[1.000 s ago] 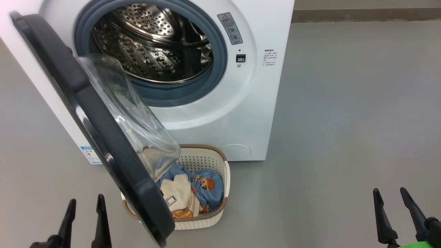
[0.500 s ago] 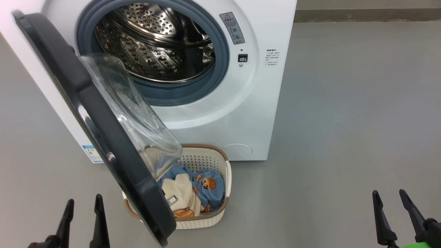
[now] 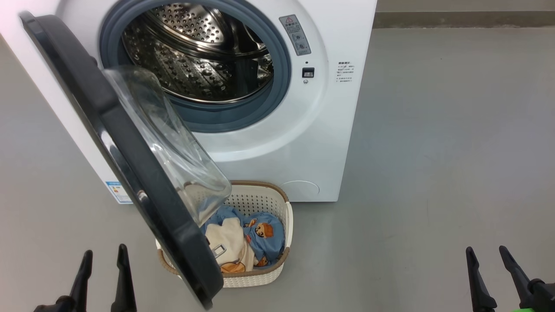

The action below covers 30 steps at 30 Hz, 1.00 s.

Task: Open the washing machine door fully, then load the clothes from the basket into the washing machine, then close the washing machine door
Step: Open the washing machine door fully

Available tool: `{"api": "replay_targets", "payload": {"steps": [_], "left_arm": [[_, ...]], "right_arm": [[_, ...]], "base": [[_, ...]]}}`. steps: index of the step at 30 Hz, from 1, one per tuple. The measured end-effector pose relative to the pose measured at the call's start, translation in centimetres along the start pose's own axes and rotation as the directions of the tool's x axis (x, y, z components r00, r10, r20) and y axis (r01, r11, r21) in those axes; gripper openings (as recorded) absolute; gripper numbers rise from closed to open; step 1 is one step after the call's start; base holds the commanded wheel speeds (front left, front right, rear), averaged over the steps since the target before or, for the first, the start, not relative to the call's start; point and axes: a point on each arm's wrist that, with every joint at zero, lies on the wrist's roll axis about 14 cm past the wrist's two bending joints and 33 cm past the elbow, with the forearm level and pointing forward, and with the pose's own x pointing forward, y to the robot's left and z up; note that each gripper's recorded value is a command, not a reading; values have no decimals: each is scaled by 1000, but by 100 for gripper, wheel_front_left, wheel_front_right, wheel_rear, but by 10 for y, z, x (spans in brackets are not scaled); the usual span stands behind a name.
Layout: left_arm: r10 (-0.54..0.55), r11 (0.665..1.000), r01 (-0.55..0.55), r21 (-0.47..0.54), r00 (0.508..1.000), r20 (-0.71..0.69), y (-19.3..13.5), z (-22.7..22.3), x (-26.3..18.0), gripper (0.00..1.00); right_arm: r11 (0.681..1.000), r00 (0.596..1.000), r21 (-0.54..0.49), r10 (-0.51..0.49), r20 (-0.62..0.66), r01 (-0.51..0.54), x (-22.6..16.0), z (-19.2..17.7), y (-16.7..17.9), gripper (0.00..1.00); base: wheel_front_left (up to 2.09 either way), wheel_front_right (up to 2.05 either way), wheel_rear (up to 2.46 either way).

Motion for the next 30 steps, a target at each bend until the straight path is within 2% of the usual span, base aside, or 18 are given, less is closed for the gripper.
{"api": "replay_targets", "payload": {"steps": [1, 2, 3, 7, 11, 15, 17, 21, 22, 27, 30], "left_arm": [[1, 1000, -1, -2, 1000, -2, 0, -1, 0, 45], [1, 1000, -1, -1, 1000, -2, 0, -1, 0, 9], [3, 1000, -3, -1, 1000, -2, 1, -1, 0, 0], [24, 1000, -24, -2, 1000, 3, 8, 1, -1, 0], [92, 996, -92, -16, 995, 34, 23, 11, -1, 0], [167, 986, -165, -28, 976, 141, 40, 45, 3, 0], [164, 987, -161, -30, 960, 227, 38, 73, 7, 0], [99, 995, -90, -40, 916, 389, 10, 126, 10, 0], [34, 999, -21, -33, 896, 443, -12, 144, 8, 0], [-113, 990, 140, -15, 852, 511, -66, 167, -2, 0], [-202, 968, 250, -25, 833, 515, -99, 168, -10, 0]], "right_arm": [[1000, 1000, 0, 0, -1, 0, 0, 0, 0, 100], [1000, 1000, 0, 0, -1, 0, 0, -1, 0, 100], [1000, 1000, 1, 0, -2, 0, 0, -1, 0, 100], [1000, 1000, 7, 1, -2, -1, 0, -1, 2, 100], [1000, 1000, 11, 1, -1, -1, 0, -1, 3, 100], [1000, 1000, 11, 2, 1, -2, 0, 0, 4, 100], [1000, 1000, 12, 4, 3, -4, 1, 0, 4, 100], [1000, 1000, 14, 7, 7, -7, 1, 1, 6, 100], [1000, 1000, 14, 9, 8, -9, 1, 2, 7, 100], [1000, 1000, 20, 14, 10, -14, 0, 2, 10, 100], [1000, 1000, 24, 16, 8, -16, 0, 1, 11, 100]], "base": [[0, 0, 0], [0, 0, 0], [0, 0, 0], [0, 0, 0], [0, 0, 0], [0, 0, 0], [0, 0, 0], [0, 0, 0], [0, 0, 0], [0, 0, 0], [0, 0, 0]]}}
